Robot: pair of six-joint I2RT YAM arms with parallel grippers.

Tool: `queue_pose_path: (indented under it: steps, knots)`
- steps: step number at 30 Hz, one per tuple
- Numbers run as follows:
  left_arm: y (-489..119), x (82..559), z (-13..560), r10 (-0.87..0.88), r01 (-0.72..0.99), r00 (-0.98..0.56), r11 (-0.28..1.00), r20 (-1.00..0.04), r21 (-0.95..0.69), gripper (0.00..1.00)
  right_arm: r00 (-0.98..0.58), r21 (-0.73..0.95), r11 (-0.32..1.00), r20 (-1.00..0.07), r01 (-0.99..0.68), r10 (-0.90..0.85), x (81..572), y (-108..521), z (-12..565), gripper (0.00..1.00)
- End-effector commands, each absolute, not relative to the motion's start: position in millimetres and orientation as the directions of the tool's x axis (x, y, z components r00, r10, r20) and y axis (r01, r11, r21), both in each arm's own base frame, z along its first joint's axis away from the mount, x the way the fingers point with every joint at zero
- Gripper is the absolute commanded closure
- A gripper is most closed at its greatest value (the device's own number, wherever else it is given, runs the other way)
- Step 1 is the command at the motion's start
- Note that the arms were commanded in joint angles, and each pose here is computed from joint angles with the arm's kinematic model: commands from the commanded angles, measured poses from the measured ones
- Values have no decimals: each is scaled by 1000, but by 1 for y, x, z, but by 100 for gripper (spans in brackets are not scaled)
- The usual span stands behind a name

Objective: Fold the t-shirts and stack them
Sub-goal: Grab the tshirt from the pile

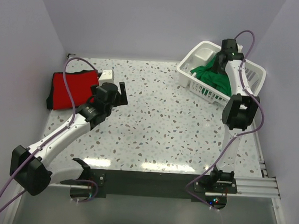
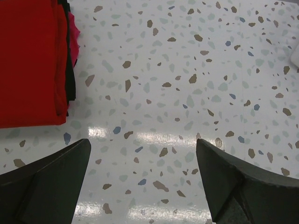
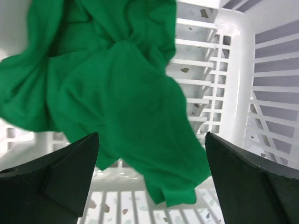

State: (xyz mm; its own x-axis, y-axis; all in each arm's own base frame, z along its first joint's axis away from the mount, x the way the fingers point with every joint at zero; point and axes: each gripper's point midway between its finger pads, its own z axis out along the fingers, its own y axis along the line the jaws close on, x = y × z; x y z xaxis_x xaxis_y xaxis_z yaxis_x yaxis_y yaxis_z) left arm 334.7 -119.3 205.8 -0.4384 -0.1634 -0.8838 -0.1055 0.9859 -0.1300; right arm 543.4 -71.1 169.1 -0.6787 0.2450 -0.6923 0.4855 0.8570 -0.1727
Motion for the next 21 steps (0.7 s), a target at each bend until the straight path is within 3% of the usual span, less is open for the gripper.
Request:
queue_pose_path:
  steps: [1,8,11,12,14,17,18,21]
  knots:
    - [-116,349,231,-238,-158,-364,968,-900,-192,0,-710,-178,857,-652,484,266,538,-95,155,1]
    - [-118,350,223,-275,-177,-384,959,-881,-222,0,-780,-175,896,-577,408,242,539,-87,117,2]
    - [-118,346,218,-292,-190,-397,954,-870,-234,0,-790,-155,906,-561,394,248,539,-84,112,13]
    - [-118,345,218,-298,-191,-396,952,-868,-240,0,-791,-155,907,-561,392,246,538,-84,113,26]
    - [-117,342,216,-318,-199,-394,946,-862,-258,0,-790,-155,908,-564,389,242,537,-85,117,37]
    - [-114,336,215,-344,-210,-386,936,-856,-282,0,-778,-170,897,-580,407,243,534,-92,133,77]
    - [-112,334,218,-352,-211,-378,933,-856,-291,0,-760,-194,880,-603,434,242,532,-99,145,98]
    - [-110,329,217,-359,-216,-378,930,-853,-296,0,-719,-189,868,-653,459,238,532,-103,178,100]
